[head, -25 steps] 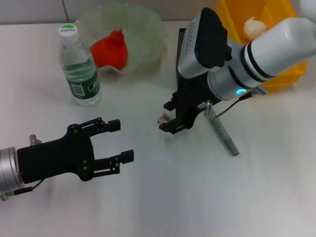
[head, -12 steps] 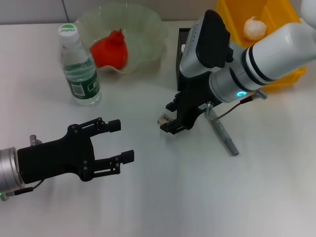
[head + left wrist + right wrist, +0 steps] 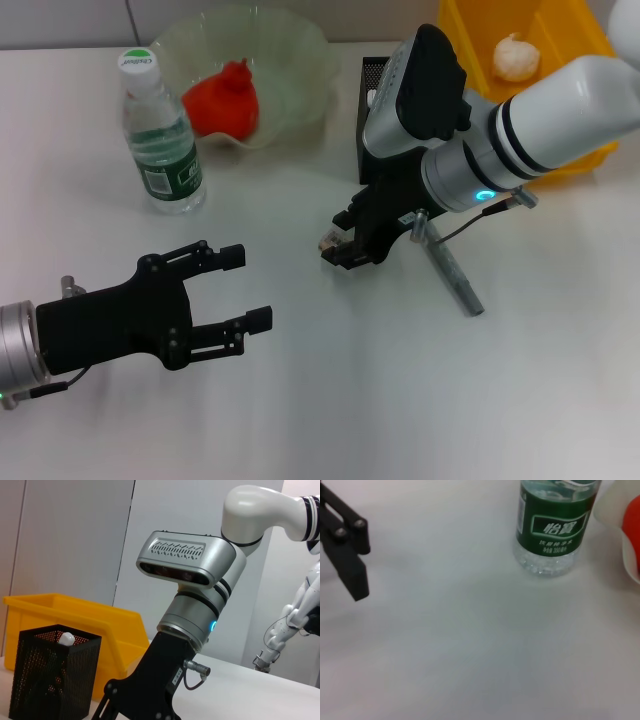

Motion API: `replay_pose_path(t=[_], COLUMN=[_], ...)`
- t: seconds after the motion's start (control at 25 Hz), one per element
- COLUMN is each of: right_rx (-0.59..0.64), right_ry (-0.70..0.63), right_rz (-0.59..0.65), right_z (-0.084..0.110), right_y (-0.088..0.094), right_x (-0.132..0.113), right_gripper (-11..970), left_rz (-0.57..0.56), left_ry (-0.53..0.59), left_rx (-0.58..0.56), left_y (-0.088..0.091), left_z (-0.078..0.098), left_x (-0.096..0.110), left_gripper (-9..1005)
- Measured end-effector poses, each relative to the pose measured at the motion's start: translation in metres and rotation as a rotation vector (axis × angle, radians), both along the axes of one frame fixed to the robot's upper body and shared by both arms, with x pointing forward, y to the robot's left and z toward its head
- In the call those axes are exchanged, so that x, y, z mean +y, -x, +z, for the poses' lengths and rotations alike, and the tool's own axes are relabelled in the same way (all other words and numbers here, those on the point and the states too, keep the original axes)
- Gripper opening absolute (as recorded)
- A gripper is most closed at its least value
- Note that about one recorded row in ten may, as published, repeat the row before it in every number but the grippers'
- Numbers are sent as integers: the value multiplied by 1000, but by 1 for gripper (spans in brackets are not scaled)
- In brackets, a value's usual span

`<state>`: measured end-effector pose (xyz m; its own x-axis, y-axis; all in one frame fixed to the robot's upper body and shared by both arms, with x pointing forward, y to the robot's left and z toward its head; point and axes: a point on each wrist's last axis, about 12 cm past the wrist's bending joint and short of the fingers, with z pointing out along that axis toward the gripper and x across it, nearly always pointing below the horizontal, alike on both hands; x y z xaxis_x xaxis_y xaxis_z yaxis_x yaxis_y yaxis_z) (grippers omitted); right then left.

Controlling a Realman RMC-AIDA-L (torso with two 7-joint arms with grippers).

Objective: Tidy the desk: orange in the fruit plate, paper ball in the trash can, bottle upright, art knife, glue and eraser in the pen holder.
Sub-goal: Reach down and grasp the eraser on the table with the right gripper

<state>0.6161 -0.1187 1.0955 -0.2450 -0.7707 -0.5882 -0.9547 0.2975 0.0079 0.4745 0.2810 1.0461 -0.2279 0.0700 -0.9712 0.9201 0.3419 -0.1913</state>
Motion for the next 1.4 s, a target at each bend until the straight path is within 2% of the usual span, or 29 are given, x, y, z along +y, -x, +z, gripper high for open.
replay_pose_path(t=[0.68, 1.32, 1.4], right_rx=[9, 5, 7], right_ry=[-17, -14, -21], right_rz=[-4, -12, -15], right_z=[-4, -5, -4], right_y=[3, 2, 1], right_x=[4, 4, 4], right_gripper=[488, 271, 270], left_rz=[4, 7, 6], left_ry=[2, 6, 9], left_rx=[5, -5, -6], left_y=[2, 1, 1], left_z=[-1, 1, 1], left_x=[1, 2, 2], left_gripper=[815, 815, 815])
